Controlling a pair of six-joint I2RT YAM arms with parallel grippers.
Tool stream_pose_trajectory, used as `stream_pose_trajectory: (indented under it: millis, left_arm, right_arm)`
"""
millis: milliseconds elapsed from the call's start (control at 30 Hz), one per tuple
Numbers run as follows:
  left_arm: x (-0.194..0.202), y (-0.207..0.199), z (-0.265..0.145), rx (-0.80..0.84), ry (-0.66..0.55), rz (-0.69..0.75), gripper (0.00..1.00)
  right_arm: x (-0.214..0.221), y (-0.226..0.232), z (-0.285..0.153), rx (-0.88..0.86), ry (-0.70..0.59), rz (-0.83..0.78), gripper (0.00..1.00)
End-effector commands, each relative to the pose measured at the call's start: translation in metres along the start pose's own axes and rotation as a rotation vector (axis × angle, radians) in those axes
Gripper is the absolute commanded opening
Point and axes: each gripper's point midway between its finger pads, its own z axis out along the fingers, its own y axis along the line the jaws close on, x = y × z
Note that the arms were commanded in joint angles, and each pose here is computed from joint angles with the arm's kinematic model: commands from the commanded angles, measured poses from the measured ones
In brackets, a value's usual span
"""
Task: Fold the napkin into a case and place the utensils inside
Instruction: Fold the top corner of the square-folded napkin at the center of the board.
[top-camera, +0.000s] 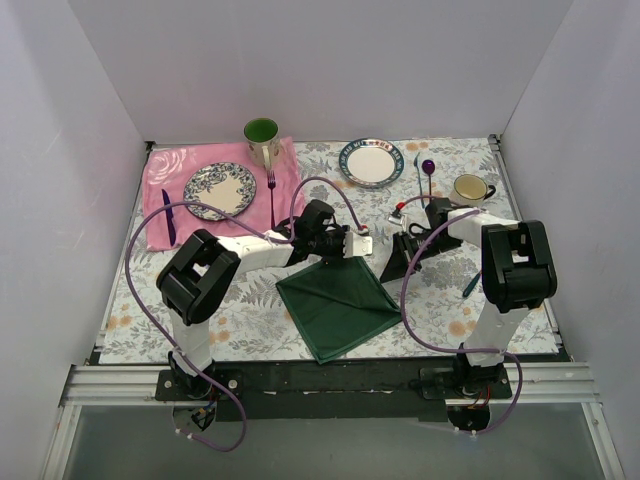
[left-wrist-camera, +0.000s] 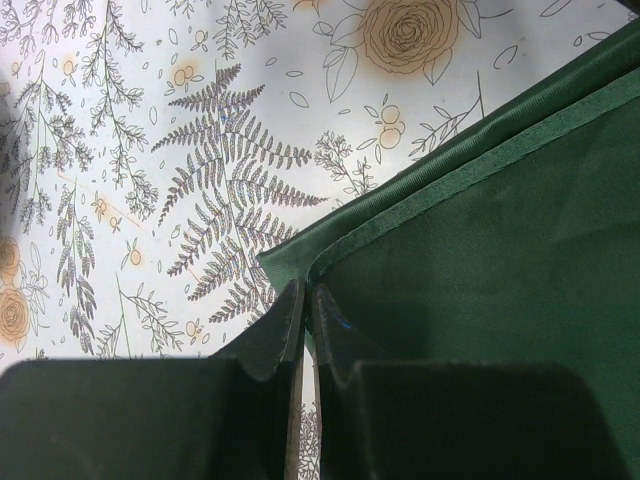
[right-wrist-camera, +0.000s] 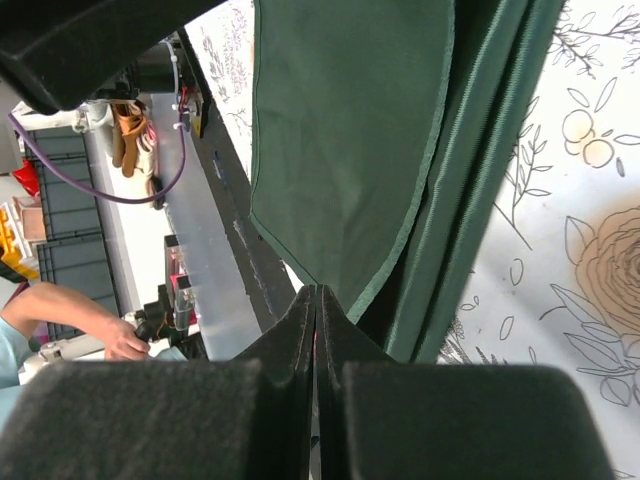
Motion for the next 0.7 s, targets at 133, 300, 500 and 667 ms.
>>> stream_pose_trajectory:
  millis: [133,300,500,667]
  left_arm:
    - [-0.013,0.018,0.002,-0.030,-0.039,0.036,0.00]
    - [-0.009,0.018,0.005,-0.031,-0.032,0.043,0.00]
    - [-0.006,0.019,0.006,-0.045,-0.024,0.039,0.01]
    - [-0.004,0.020,0.005,-0.059,-0.020,0.045,0.01]
  right_arm:
    - [0.007,0.017,0.002,-0.046,0.001,-0.044,0.01]
    - [0.012,0.028,0.008,-0.064,0.022,-0.086,0.02]
    - [0.021,0.026,0.012,-0.047,0.040,-0.091,0.03]
    - [0.020,0.029,0.011,-0.046,0.030,-0.105,0.03]
